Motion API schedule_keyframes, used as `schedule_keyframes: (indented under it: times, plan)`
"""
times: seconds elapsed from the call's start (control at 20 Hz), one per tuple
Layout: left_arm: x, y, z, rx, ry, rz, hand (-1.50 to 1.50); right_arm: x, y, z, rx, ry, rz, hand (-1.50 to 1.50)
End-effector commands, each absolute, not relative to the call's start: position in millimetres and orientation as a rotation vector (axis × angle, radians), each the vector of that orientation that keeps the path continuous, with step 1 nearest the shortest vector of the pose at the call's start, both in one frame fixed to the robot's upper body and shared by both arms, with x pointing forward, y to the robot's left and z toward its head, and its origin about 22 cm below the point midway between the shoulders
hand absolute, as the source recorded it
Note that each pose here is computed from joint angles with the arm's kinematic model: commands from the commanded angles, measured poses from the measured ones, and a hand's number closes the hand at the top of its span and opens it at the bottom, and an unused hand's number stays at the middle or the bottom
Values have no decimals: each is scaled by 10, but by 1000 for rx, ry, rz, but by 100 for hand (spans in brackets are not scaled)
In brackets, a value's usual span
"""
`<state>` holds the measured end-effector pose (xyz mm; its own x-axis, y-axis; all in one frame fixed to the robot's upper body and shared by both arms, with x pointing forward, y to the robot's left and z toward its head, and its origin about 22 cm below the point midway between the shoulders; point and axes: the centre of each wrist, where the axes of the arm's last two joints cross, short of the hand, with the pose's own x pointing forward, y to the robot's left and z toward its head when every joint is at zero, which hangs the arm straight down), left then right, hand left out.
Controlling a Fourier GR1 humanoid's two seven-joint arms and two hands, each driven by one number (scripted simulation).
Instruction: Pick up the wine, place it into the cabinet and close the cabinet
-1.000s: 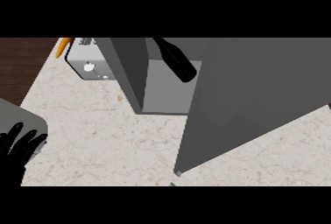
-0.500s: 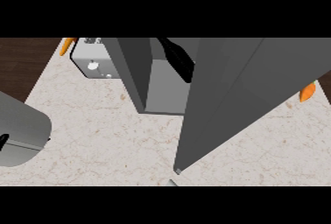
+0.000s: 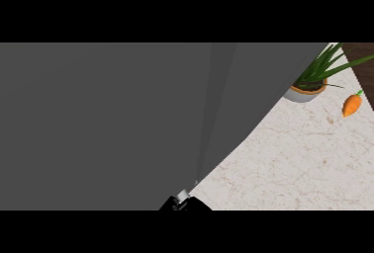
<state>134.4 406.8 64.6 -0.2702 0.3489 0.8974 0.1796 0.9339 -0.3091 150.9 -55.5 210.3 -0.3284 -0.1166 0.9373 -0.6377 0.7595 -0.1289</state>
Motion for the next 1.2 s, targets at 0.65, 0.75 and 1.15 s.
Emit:
schedule_keyframes:
  times: [0.65, 0.75, 1.15]
  plan:
    - [1209, 4555, 673, -389, -1883, 176, -150, 3163, -29, 2575, 591, -1803, 644, 150]
    - [1188, 4500, 704, -397, -1884, 150, -150, 3178, 68, 2546, 649, -1633, 773, 150]
    - [1262, 4589, 744, -381, -1899, 163, -150, 3353, 283, 2311, 789, -1245, 1191, 150]
